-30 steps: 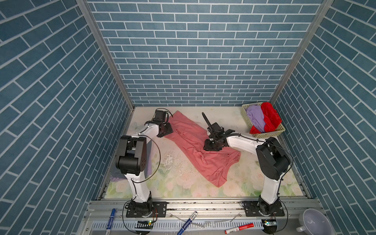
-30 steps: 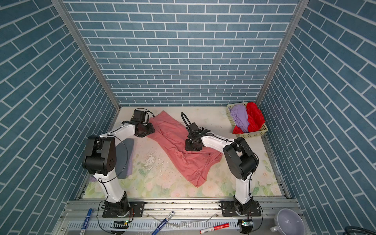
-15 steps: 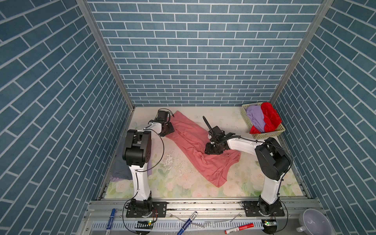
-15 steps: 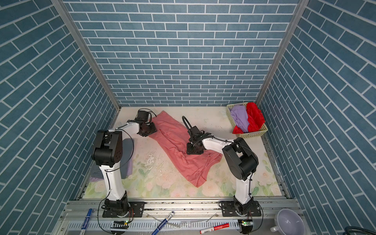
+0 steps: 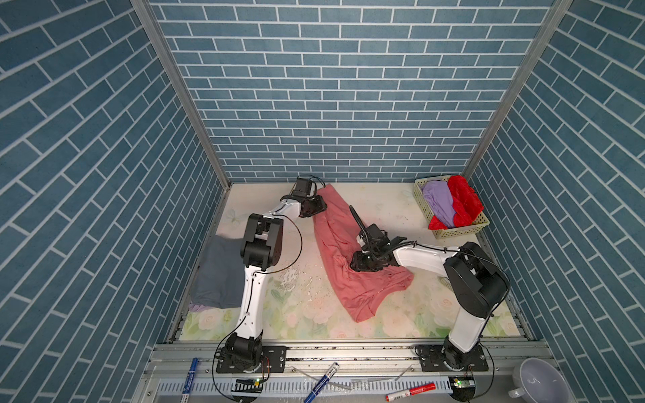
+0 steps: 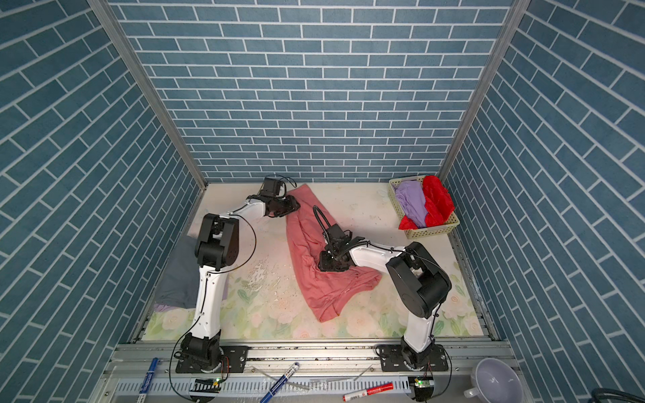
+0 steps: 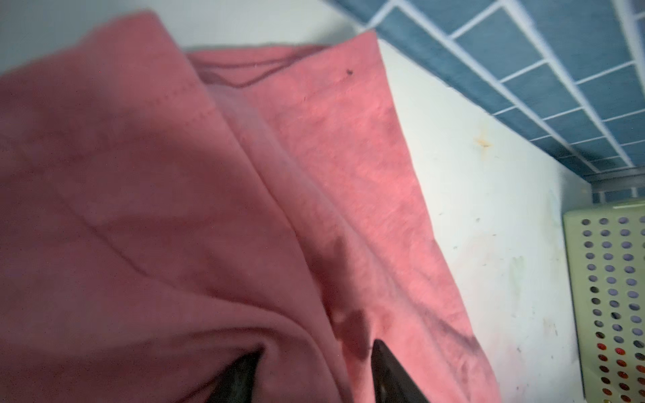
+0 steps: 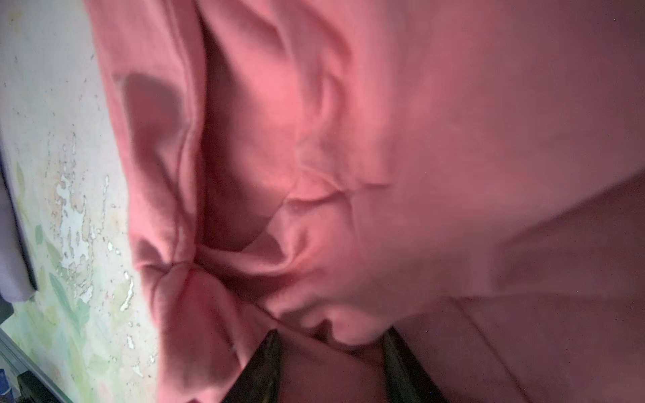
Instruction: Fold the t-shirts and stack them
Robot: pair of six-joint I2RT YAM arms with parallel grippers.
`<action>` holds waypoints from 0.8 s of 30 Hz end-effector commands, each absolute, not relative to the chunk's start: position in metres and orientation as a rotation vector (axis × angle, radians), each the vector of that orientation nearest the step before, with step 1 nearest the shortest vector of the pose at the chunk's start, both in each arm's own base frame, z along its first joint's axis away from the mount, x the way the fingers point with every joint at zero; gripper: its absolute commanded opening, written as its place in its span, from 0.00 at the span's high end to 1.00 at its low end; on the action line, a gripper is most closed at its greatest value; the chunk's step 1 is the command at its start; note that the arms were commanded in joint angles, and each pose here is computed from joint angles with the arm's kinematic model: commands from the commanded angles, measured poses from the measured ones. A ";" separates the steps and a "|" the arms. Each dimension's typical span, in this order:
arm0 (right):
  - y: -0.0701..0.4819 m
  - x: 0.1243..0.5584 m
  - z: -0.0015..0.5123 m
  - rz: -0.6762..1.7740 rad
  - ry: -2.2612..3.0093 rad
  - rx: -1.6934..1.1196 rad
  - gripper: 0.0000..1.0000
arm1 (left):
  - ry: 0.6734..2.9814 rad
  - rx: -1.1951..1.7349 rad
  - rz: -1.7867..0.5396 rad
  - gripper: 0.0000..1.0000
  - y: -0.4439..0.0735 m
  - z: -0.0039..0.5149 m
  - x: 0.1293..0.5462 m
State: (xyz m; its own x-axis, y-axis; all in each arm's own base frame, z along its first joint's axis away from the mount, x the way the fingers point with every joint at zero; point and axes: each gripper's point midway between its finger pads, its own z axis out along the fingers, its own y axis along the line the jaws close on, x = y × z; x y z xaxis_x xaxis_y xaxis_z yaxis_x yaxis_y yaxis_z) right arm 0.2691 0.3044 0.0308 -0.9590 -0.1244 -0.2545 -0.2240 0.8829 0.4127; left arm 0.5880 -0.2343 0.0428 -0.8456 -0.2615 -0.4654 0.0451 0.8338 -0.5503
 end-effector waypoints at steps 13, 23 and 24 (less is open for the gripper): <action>0.315 0.237 0.029 0.650 2.946 -0.307 0.51 | 2.465 0.195 -0.383 0.43 -0.223 0.099 0.548; 0.285 0.233 0.055 0.517 2.921 -0.247 0.48 | 2.614 0.123 -0.567 0.44 -0.241 0.064 0.472; 0.282 0.230 0.054 0.518 2.921 -0.234 0.48 | 2.621 0.110 -0.577 0.44 -0.242 0.061 0.470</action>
